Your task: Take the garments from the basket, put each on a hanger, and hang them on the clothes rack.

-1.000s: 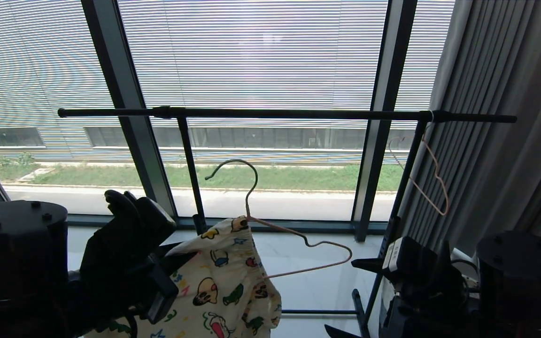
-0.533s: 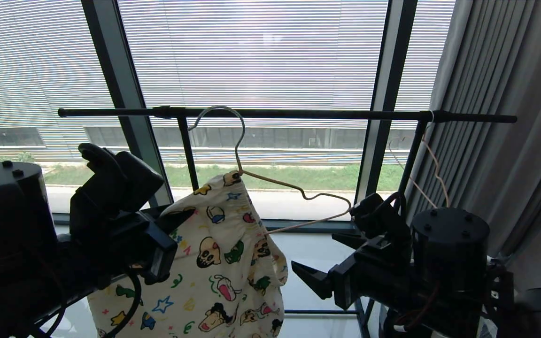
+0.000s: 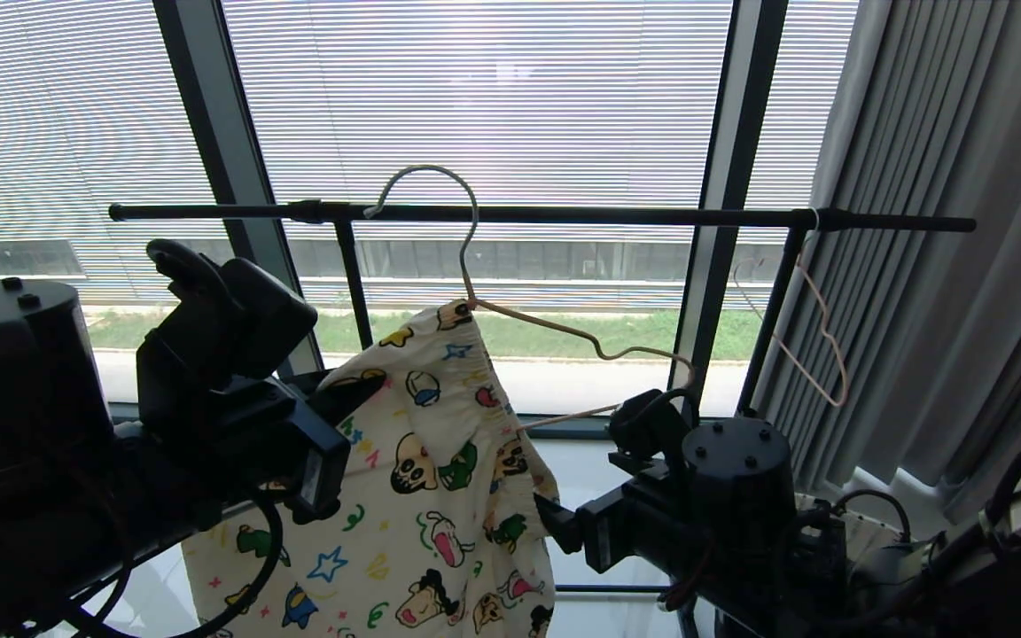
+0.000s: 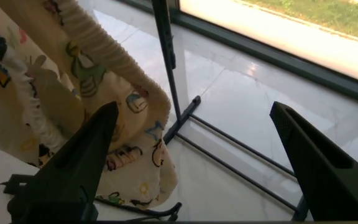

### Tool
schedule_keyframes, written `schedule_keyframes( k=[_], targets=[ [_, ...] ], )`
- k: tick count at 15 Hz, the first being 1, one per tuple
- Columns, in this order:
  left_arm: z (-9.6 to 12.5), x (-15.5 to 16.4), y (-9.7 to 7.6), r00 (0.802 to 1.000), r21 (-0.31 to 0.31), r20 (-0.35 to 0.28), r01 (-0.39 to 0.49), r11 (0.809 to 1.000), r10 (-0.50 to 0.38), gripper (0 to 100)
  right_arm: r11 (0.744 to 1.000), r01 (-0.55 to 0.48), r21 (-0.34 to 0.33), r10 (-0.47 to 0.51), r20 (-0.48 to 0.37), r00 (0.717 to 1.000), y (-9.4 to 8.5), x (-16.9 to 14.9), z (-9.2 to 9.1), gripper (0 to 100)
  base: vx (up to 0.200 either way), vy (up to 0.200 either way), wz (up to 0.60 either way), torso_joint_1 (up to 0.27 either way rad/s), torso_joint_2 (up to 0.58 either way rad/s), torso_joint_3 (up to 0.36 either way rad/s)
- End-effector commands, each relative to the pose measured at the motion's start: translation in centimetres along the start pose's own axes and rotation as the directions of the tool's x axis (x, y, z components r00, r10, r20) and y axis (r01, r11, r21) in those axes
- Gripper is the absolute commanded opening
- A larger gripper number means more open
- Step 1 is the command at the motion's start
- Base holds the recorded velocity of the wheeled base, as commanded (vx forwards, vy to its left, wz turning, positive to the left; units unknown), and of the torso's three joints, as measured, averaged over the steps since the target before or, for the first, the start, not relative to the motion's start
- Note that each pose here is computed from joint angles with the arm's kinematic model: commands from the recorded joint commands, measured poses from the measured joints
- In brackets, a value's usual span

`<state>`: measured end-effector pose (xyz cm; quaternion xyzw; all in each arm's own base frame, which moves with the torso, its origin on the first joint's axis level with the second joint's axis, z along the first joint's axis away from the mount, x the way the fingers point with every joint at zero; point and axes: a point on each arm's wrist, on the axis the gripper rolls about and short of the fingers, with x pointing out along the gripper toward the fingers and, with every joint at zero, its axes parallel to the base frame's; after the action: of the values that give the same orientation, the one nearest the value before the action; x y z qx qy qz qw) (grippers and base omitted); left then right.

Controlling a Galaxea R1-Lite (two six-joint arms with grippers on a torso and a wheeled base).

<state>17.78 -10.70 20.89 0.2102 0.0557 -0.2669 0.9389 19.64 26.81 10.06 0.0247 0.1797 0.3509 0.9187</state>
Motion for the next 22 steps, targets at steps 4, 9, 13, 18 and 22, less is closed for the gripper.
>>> schedule_keyframes(
  k=[4, 9, 13, 18, 22],
  targets=[
    [0.1, 0.2, -0.3, 1.000, -0.002, 0.001, 0.011, 1.000, -0.011, 0, 1.000, 0.019, -0.010, -0.019, -0.039, 0.999, -0.1, 0.9, -1.2, 100, 0.000, 0.000, 0.00, 0.000, 0.00, 0.000],
    [0.2, 0.2, 0.2, 1.000, -0.008, 0.003, -0.012, 1.000, 0.012, 0, 0.993, 0.118, -0.018, -0.119, -0.031, 0.992, -0.4, 1.3, -1.8, 100, 0.000, 0.000, 0.00, 0.000, 0.00, 0.000],
    [0.1, 0.2, 0.2, 1.000, -0.006, -0.001, -0.012, 1.000, 0.012, 0, 0.991, 0.131, -0.021, -0.132, -0.026, 0.991, -0.5, 1.2, -1.7, 0, 0.000, 0.000, 0.00, 0.000, 0.00, 0.000],
    [-0.3, 0.2, 0.6, 0.999, -0.007, -0.012, -0.047, 0.999, 0.047, 0, 0.958, 0.286, 0.014, -0.286, 0.024, 0.958, -3.3, 1.1, -0.4, 0, 0.000, 0.000, 0.00, 0.000, 0.00, 0.000],
    [-0.6, 0.1, 0.7, 0.998, -0.011, -0.024, -0.052, 0.999, 0.052, 0, 0.932, 0.360, 0.044, -0.362, 0.066, 0.930, -6.4, 0.3, 1.5, 0, 0.000, 0.000, 0.00, 0.000, 0.00, 0.000]
  ],
)
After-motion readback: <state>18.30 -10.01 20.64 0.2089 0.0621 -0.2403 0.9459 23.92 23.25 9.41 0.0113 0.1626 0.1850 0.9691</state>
